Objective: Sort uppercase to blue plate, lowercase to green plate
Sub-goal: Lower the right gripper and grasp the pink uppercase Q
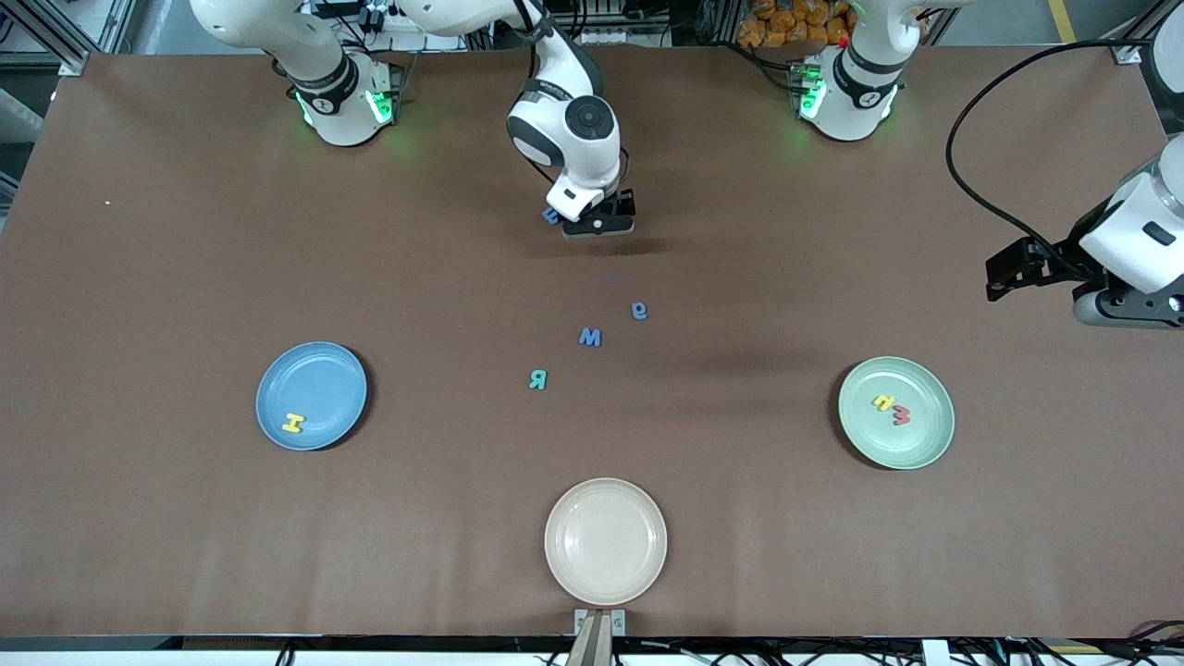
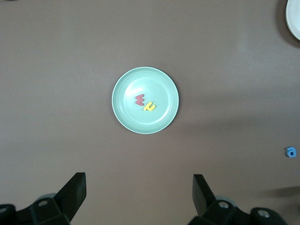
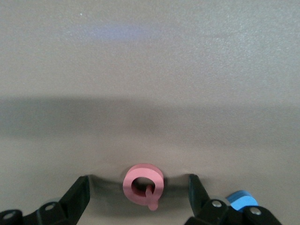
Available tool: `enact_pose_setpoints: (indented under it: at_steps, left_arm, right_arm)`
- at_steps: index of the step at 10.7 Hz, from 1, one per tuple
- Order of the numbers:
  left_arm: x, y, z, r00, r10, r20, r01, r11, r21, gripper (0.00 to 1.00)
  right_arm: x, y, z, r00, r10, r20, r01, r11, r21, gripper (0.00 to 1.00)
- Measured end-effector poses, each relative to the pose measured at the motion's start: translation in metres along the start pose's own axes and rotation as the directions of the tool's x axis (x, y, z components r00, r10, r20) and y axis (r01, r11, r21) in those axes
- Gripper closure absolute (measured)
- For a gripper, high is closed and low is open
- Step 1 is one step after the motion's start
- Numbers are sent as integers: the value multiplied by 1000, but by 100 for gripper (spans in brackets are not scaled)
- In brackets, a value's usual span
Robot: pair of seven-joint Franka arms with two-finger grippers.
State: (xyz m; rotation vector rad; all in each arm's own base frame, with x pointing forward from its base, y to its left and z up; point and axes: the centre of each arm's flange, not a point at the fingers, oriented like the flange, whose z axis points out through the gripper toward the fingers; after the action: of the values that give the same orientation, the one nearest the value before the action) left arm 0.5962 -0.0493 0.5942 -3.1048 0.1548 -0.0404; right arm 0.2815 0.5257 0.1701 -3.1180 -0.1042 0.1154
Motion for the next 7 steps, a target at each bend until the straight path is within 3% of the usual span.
enact_pose_setpoints:
  at_steps: [1,3,4,5,7]
  left_arm:
    - [0,0,0,1000,1,0,-1,1000,0,0]
    - [0,0,0,1000,1,0,-1,1000,0,0]
    - [0,0,0,1000,1,0,-1,1000,0,0]
    - [0,0,0,1000,1,0,-1,1000,0,0]
    - [0,1,0,1000,1,0,-1,1000,0,0]
  right_arm:
    - [0,0,0,1000,8,0,-8,1000,1,11]
    - [1,-1,-5,1000,17,-6,-17,1000,7,36]
    - [1,-1,-8,1000,18,-7,-18,1000,7,57]
    - [0,0,-9,1000,19,-8,-19,1000,8,65]
    - [1,0,-9,1000,20,-10,-19,1000,10,64]
